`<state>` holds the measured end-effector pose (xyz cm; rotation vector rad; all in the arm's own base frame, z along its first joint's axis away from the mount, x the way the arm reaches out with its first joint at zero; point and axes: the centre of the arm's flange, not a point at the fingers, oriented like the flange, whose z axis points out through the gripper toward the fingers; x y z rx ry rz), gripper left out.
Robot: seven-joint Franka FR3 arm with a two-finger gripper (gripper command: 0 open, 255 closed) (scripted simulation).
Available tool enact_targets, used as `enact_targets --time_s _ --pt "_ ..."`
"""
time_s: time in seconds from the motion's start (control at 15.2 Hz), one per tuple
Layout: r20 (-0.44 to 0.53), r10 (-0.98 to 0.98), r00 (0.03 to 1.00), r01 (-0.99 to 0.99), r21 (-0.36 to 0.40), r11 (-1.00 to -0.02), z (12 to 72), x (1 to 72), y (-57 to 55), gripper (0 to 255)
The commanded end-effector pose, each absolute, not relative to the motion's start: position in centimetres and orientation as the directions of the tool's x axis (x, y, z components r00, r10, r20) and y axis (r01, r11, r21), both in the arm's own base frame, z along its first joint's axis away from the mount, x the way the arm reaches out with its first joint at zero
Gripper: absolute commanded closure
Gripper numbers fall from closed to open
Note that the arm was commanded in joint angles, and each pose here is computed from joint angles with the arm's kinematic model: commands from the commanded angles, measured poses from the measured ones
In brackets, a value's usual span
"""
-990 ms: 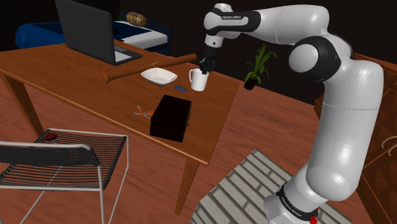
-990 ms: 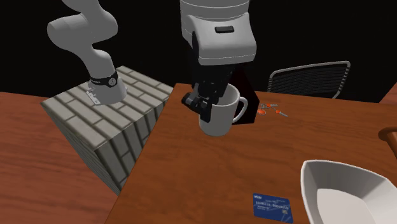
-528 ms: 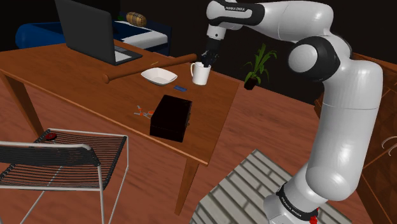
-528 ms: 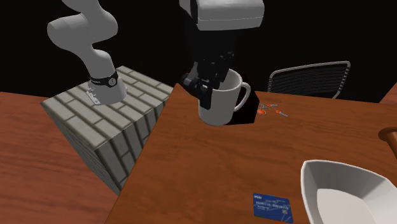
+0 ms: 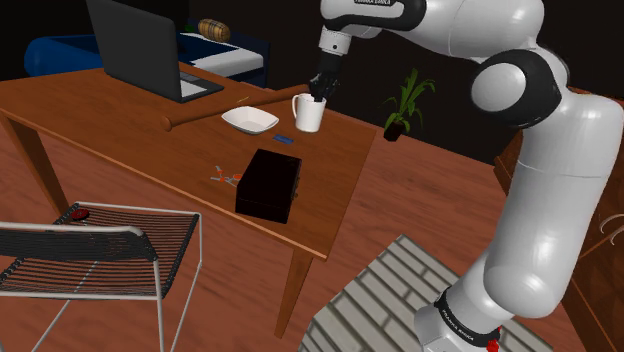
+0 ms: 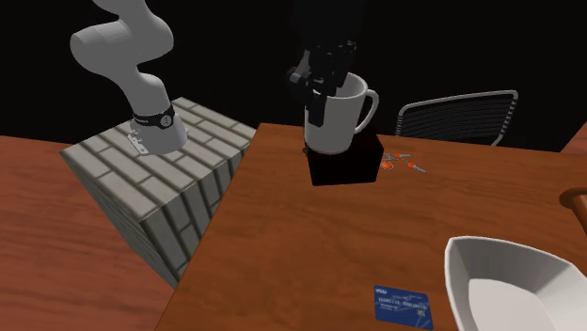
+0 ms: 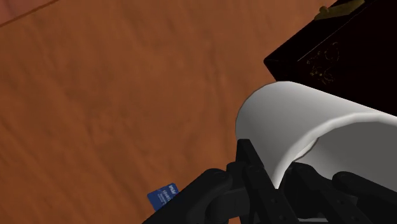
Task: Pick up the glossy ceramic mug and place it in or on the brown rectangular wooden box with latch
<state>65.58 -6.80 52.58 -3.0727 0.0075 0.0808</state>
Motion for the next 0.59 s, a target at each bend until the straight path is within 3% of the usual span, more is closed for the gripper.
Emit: enact_targets --time_s 0.0,0.53 --pt "-0.052 -0.004 0.999 -0.007 -0.067 -0.998 52.9 64.7 -4.3 255" --pt "-0.052 -0.004 0.999 -0.007 -0.067 -0.998 54.1 61.6 5.7 255"
